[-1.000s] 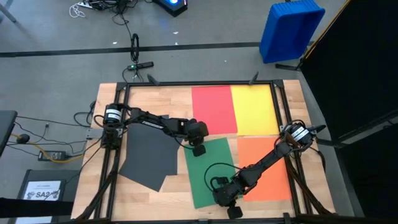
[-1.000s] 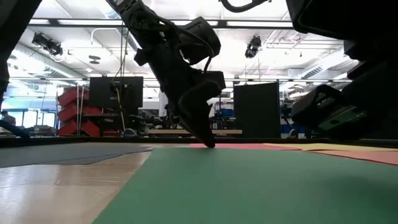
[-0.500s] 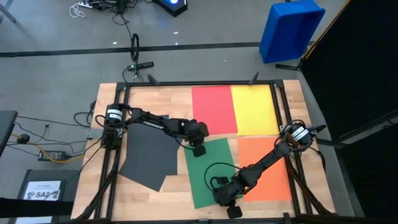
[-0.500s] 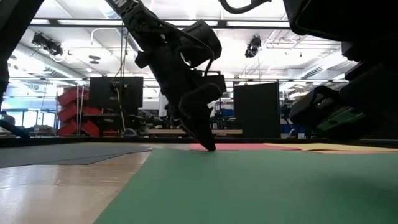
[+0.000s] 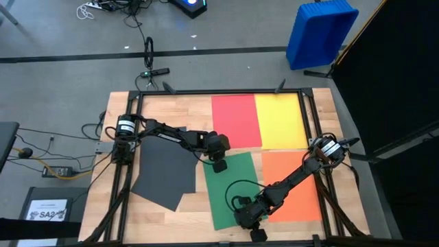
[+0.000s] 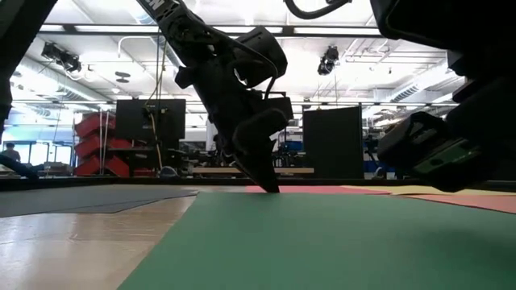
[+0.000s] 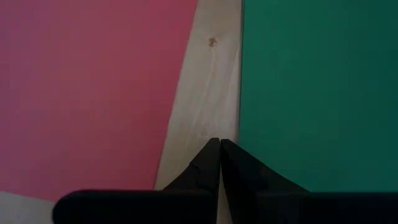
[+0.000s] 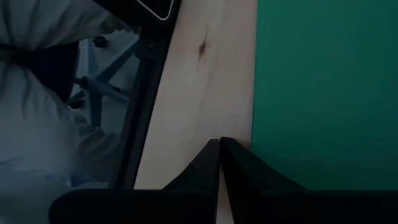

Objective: Organize paper
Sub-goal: Stack the green colored paper on top of the green colored papers

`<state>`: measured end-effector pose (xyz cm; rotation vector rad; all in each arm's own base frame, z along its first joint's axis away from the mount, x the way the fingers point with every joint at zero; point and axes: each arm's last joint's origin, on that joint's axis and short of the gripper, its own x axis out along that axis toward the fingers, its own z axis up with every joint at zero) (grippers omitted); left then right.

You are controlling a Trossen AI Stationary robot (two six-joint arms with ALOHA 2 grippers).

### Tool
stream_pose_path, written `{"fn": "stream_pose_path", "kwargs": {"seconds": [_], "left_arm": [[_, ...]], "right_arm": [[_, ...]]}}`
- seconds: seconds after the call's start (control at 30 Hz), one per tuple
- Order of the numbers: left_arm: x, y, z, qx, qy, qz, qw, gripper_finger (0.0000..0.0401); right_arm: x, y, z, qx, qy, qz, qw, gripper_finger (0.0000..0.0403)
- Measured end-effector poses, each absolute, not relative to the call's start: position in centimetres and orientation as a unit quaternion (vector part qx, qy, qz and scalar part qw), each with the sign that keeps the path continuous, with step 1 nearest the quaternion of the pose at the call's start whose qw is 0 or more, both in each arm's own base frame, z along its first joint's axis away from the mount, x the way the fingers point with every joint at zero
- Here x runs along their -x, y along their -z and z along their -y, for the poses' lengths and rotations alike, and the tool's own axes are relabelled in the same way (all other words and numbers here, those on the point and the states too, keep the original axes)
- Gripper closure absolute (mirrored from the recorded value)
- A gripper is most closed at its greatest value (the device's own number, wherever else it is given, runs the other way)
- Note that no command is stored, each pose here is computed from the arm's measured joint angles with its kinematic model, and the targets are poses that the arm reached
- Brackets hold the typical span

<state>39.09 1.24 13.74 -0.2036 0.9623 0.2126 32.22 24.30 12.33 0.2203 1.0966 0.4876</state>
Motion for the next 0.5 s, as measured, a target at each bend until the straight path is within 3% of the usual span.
{"fn": "stream_pose_path", "kwargs": {"seconds": [0.3, 0.5], "left_arm": [[-38.9, -14.7, -2.1, 0.098, -0.119, -0.445, 0.882, 0.0401], [-38.2, -17.8, -2.9, 0.096, -0.140, -0.410, 0.896, 0.0401]], "right_arm": [[-31.9, -13.6, -24.5, -0.102, -0.240, -0.503, 0.824, 0.0403], [-31.5, -15.7, -24.0, -0.086, -0.231, -0.484, 0.839, 0.0403]]}}
